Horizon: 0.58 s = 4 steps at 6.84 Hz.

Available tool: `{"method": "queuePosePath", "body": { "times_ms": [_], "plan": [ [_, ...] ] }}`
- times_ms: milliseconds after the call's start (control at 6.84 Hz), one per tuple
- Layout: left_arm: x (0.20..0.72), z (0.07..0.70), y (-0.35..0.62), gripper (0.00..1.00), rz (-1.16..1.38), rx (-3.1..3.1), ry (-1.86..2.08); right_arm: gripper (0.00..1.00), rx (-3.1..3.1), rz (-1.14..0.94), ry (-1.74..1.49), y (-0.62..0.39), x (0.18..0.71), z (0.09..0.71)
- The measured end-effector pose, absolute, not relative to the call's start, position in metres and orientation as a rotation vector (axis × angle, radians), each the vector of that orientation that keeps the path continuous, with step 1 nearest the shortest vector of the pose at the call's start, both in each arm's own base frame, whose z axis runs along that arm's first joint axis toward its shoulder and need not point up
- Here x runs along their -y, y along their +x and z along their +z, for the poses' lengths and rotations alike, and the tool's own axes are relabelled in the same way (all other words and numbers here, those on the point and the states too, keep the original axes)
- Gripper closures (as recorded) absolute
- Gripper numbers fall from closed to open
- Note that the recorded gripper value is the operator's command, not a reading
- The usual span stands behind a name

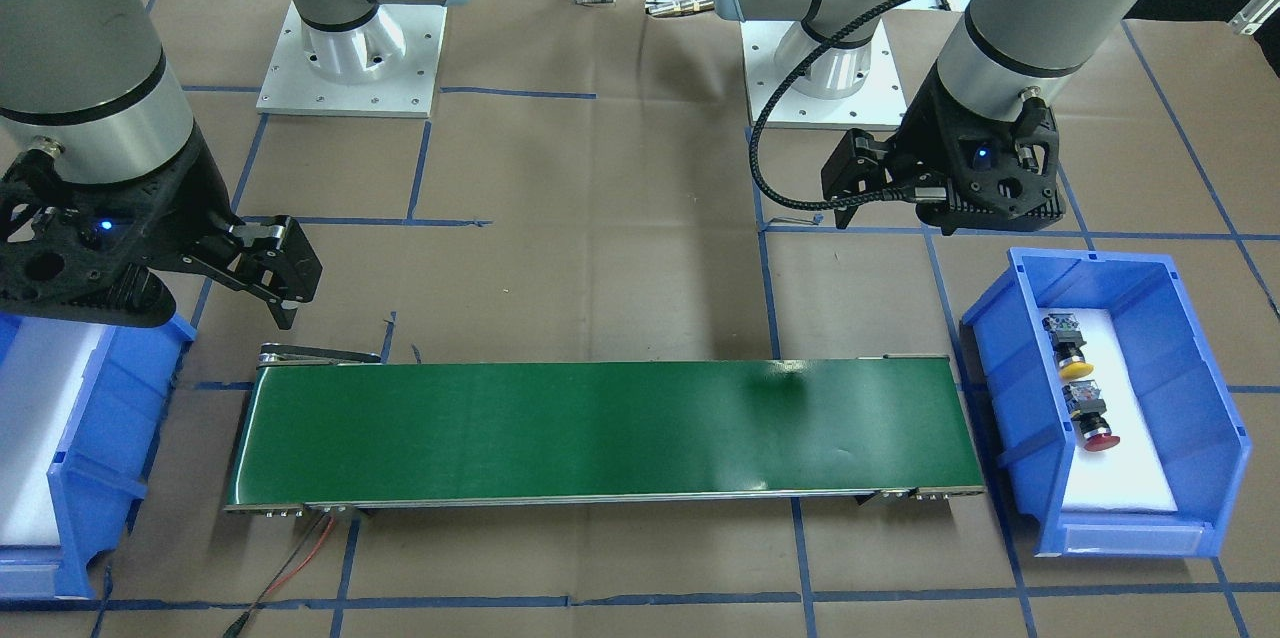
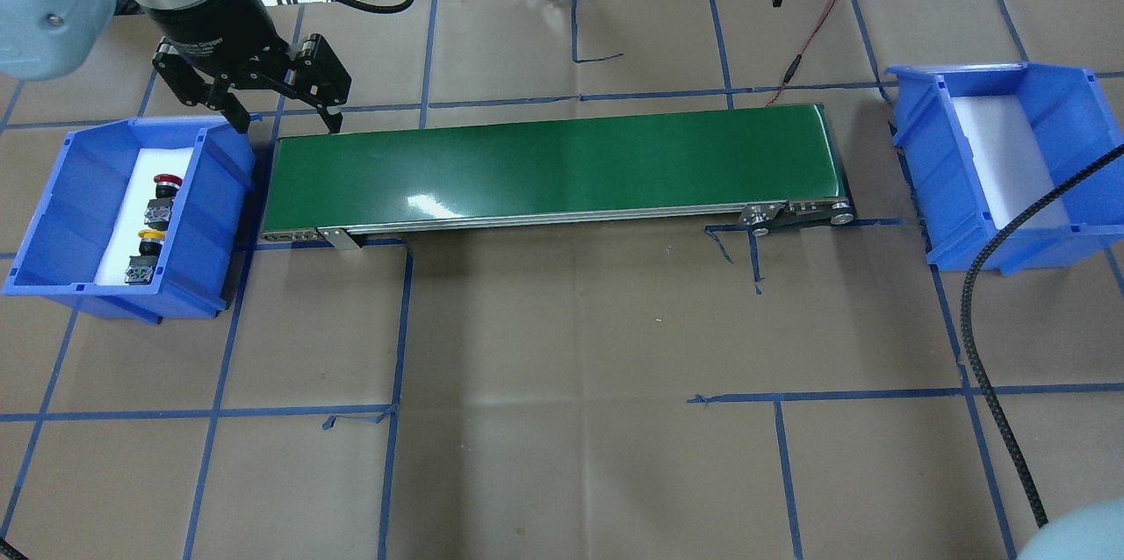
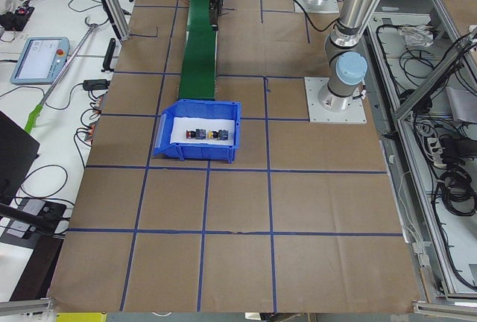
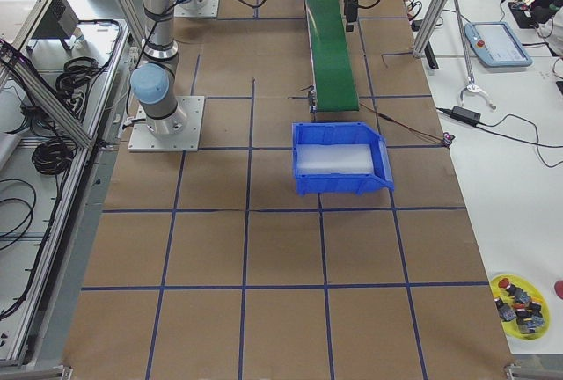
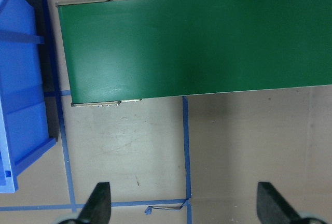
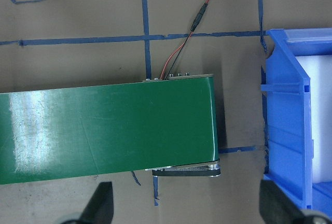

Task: Transport two buttons from left to right
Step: 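Move the left gripper over the blue bin holding the buttons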

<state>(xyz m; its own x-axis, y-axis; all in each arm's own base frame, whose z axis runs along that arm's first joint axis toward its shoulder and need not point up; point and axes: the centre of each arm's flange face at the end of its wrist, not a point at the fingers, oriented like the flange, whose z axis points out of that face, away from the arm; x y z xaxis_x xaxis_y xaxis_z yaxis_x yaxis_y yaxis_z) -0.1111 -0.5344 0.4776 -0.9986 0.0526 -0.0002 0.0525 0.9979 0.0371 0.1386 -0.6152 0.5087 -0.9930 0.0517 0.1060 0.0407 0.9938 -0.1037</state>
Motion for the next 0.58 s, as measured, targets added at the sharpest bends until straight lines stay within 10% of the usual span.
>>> {"method": "queuePosePath", "body": {
  "times_ms": [585],
  "plan": [
    [0.5343,0.4788,-0.1108,0.00,0.054,-3.137,0.089,0.00,3.030,0.160,-0.072,0.1389,0.6155,0.5097]
  ]
}}
